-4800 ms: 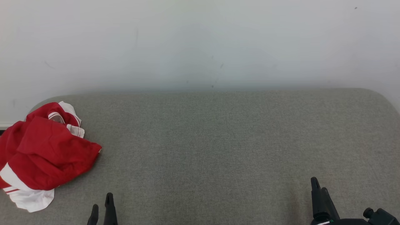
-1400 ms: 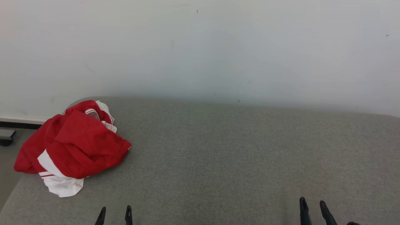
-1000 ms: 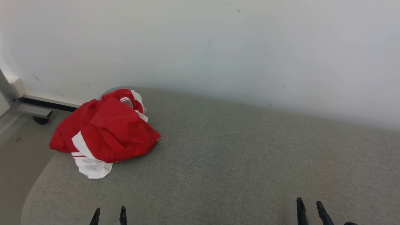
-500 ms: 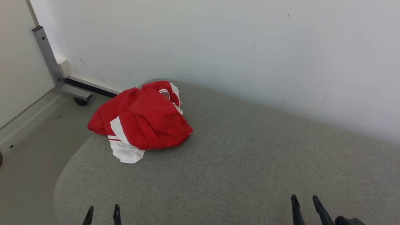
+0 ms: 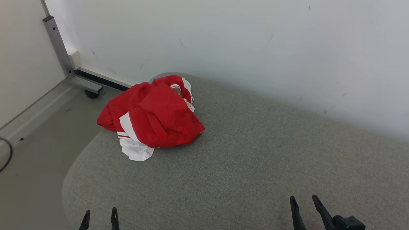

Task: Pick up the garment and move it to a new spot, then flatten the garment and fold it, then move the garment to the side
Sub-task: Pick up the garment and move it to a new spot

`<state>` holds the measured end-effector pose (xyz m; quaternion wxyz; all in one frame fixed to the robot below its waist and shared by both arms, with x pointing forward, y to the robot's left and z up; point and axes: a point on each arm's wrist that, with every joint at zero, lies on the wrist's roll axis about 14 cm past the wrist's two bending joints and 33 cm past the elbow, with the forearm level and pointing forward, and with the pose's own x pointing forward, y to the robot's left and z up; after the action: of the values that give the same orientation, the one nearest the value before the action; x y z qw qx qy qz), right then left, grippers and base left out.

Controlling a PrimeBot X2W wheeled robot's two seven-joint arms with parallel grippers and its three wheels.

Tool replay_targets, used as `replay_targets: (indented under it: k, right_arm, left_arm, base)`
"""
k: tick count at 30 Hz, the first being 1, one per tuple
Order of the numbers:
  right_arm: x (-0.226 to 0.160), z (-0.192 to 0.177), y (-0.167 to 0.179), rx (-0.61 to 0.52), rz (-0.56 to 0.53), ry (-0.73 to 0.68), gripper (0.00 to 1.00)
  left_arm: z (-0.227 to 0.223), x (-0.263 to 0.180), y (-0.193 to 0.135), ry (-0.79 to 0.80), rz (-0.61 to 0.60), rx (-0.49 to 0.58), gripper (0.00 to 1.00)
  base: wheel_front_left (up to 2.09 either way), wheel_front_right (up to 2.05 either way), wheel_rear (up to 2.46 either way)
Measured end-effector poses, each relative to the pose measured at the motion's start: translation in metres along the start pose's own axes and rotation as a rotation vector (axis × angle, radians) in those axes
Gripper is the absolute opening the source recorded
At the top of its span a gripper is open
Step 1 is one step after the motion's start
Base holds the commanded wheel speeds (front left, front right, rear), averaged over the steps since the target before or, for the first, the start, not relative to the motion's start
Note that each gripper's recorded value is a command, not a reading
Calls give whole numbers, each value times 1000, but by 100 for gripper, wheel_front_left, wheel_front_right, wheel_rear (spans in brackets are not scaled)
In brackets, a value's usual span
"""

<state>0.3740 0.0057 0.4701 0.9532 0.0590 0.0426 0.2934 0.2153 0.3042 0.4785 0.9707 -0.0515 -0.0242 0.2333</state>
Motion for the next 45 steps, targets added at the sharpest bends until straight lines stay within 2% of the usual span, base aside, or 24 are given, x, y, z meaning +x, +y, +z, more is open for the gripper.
replay_targets:
  k: [12,21,29,32,36,41,45]
  right_arm:
    - [2,-1,1,5,5,1,100]
    - [-7,-21,4,9,16,62,100]
    - [-4,-10,3,-51,27,69,100]
    - [-6,-6,-4,-63,14,71,100]
    - [-14,-5,-16,-74,-6,86,100]
    - [-22,-2,-28,-77,-32,96,100]
    - [-33,-8,-36,-59,-63,129,100]
  left_arm:
    - [-18,10,-8,62,-19,-50,100]
    - [1,78,-31,144,-91,-109,100]
    - [53,150,-52,143,-109,-150,100]
    - [48,169,-64,226,-116,-181,100]
    - [37,190,-97,345,-168,-258,100]
    - [39,215,-108,380,-171,-237,100]
    - [18,228,-113,468,-150,-205,100]
  base:
    - [0,0,0]
    - [0,0,0]
    - [0,0,0]
    - [0,0,0]
    - [0,0,0]
    - [0,0,0]
    - [0,0,0]
